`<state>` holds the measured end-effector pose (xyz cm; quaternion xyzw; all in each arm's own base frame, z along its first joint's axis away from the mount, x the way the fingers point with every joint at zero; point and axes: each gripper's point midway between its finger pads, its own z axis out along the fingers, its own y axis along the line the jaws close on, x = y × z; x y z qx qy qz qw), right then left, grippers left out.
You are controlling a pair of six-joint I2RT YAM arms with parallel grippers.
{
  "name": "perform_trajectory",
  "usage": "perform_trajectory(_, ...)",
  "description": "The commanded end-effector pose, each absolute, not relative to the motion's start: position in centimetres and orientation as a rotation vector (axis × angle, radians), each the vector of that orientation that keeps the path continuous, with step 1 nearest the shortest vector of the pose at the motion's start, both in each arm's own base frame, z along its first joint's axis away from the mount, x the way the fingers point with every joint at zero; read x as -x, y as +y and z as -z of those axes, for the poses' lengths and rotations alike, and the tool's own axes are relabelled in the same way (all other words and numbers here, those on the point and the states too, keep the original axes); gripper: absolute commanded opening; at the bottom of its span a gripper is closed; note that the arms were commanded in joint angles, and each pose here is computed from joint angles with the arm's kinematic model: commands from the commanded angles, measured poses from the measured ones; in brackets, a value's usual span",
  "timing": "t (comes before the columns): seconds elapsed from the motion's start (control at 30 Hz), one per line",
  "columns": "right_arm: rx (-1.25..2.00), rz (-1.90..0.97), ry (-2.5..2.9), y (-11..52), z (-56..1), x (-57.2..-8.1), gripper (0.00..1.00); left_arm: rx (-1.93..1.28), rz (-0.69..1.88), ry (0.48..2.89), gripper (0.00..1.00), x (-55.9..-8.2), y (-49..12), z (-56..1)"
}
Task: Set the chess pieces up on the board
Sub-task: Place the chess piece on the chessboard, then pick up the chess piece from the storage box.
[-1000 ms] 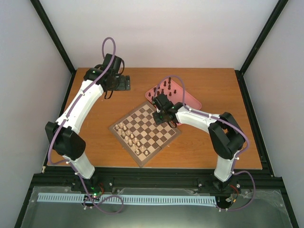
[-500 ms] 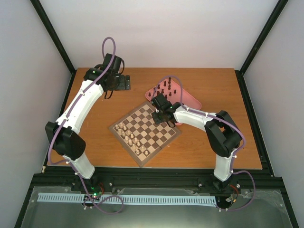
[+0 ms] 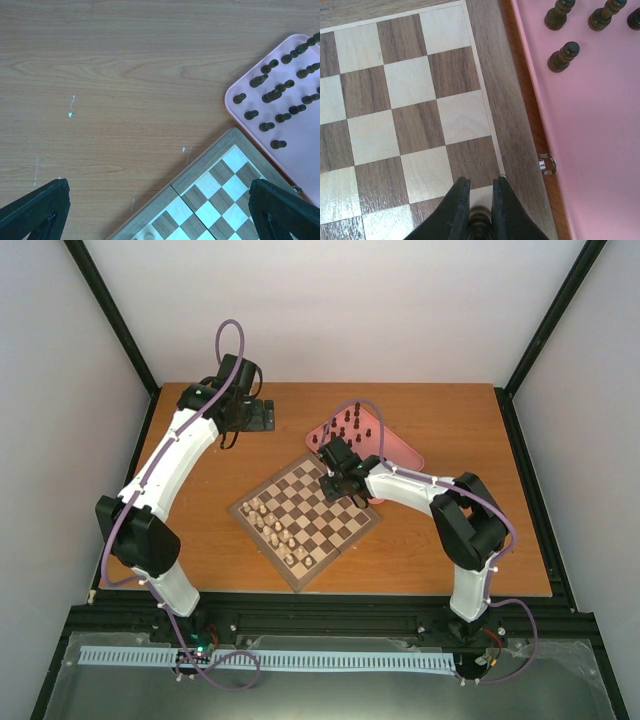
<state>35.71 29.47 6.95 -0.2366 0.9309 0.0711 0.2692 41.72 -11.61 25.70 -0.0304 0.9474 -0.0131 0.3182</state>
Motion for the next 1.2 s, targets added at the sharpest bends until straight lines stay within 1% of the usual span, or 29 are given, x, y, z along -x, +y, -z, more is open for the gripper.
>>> perform_trajectory(0.0, 0.634, -0.172, 2.495, 29.7, -6.8, -36.6, 0.09, 0.069, 0.049, 2.464, 1.00, -41.6, -11.5, -26.8)
perform_trajectory(0.07, 0.635, -0.167, 2.503, 29.7, -6.6, -36.6, 0.16, 0.067, 0.048, 2.466, 1.00, -41.6, -11.5, -26.7)
perform_trajectory(0.13, 0.644, -0.183, 2.506, 29.9, -6.5, -36.5, 0.20, 0.067, 0.048, 2.467, 1.00, -41.5, -11.5, -26.7)
perform_trajectory(0.3, 0.628, -0.166, 2.506, 29.6, -6.6, -36.5, 0.24, 0.064, 0.049, 2.469, 1.00, -41.4, -11.5, -26.6)
perform_trajectory(0.37, 0.628, -0.164, 2.507, 29.5, -6.7, -36.5, 0.30, 0.065, 0.052, 2.468, 1.00, -41.3, -11.5, -26.6)
perform_trajectory(0.5, 0.642, -0.187, 2.496, 29.6, -7.1, -36.1, 0.49, 0.063, 0.057, 2.470, 1.00, -41.2, -11.5, -26.5)
perform_trajectory(0.6, 0.636, -0.197, 2.475, 29.6, -7.9, -36.2, 0.60, 0.062, 0.060, 2.467, 1.00, -41.2, -11.5, -26.6)
perform_trajectory(0.77, 0.626, -0.192, 2.441, 29.7, -10.2, -36.8, 0.62, 0.057, 0.063, 2.459, 1.00, -41.3, -11.6, -26.9)
perform_trajectory(0.9, 0.593, -0.172, 2.392, 29.5, -13.8, -38.1, 0.66, 0.051, 0.060, 2.451, 1.00, -41.2, -11.5, -27.2)
perform_trajectory(1.0, 0.487, -0.213, 2.371, 28.7, -17.2, -40.9, 0.69, 0.048, 0.057, 2.450, 1.00, -41.1, -11.4, -27.3)
perform_trajectory(1.1, 0.382, -0.213, 2.418, 26.9, -17.4, -44.3, 0.68, 0.053, 0.062, 2.450, 1.00, -41.0, -11.4, -27.3)
perform_trajectory(1.17, 0.338, -0.192, 2.422, 25.9, -17.4, -46.6, 0.66, 0.056, 0.072, 2.451, 1.00, -40.9, -11.5, -27.3)
